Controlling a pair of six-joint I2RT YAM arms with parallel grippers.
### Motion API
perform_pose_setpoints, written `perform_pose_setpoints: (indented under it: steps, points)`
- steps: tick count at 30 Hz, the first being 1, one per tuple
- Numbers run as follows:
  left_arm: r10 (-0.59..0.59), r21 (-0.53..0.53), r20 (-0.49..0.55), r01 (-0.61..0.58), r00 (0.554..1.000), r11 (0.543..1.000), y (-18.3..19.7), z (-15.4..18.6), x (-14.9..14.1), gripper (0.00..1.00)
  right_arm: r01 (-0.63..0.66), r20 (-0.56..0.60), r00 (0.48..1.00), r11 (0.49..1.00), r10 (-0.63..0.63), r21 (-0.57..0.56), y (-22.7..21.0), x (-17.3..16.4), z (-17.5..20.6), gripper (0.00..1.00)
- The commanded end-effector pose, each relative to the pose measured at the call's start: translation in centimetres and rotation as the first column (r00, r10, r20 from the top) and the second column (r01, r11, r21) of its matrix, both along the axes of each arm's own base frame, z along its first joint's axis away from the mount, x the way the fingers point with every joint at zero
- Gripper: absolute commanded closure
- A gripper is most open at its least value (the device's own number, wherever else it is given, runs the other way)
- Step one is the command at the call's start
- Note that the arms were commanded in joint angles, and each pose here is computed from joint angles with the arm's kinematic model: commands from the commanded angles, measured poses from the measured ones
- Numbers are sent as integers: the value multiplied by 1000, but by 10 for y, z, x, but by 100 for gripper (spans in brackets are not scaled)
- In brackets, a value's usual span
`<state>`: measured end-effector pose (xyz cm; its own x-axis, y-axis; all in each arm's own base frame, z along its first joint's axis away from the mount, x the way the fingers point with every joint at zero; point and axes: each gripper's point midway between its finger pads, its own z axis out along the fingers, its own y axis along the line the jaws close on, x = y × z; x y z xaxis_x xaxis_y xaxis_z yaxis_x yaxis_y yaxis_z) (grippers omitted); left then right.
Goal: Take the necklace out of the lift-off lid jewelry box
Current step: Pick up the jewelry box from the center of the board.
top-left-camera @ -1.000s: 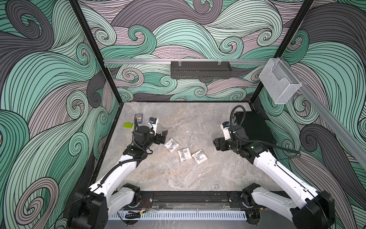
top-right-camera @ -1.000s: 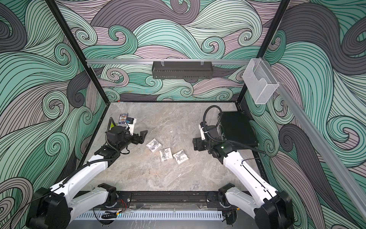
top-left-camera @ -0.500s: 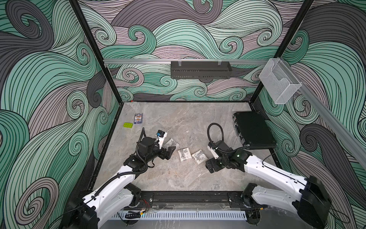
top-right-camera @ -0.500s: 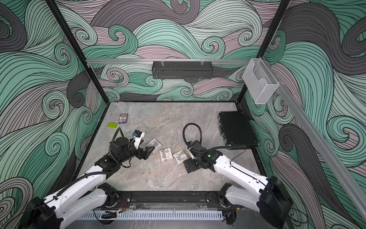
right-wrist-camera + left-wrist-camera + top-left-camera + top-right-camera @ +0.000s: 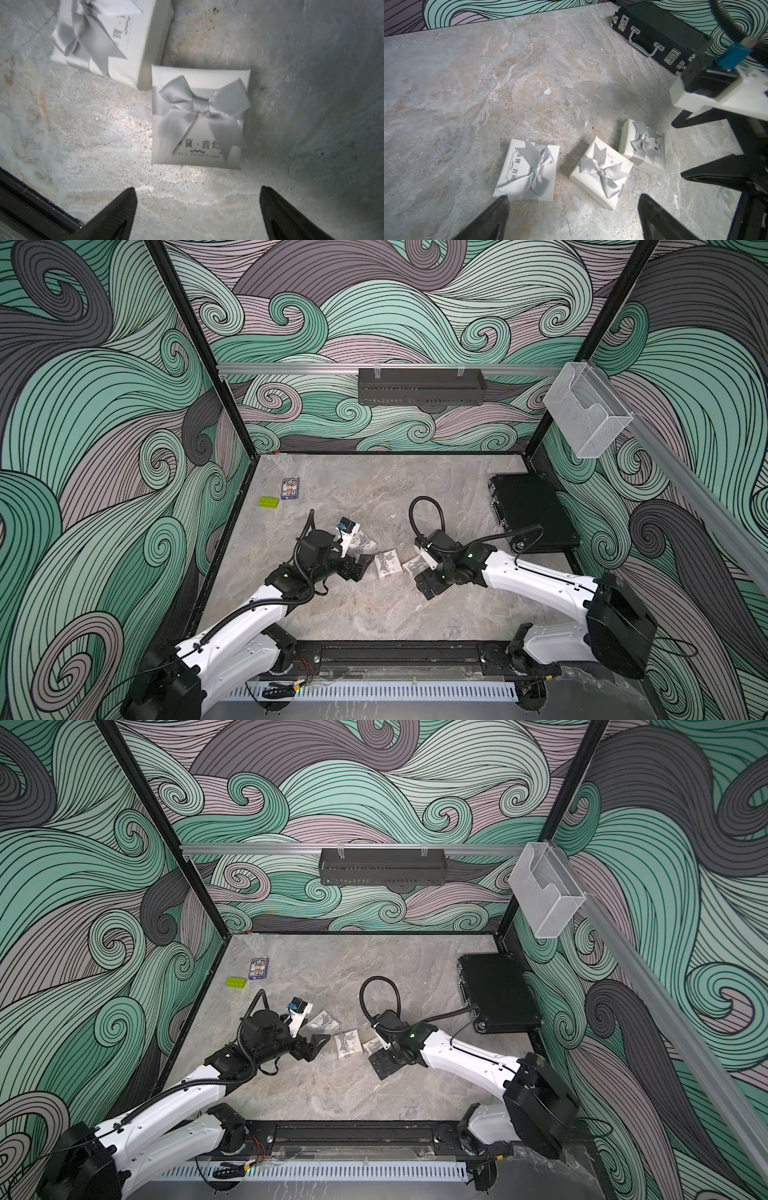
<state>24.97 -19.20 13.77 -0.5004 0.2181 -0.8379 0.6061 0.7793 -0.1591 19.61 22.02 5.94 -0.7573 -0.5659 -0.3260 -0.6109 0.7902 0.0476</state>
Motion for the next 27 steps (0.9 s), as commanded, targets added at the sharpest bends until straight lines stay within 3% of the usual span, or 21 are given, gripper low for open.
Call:
perform_pose_setpoints:
  steps: [1,20,27]
  points:
    - [0,16,16,0,1000,1000,1,5,0,5,-34,20,999,999,35,-30,7,9,-4,4]
    - [-6,34,1,6,1000,999,0,-1,-1,6,-5,41,999,1000,6,-22,25,30,-18,6]
    - [-11,42,-8,11,1000,999,0,-4,-3,6,24,34,999,999,-23,-39,23,35,-25,14]
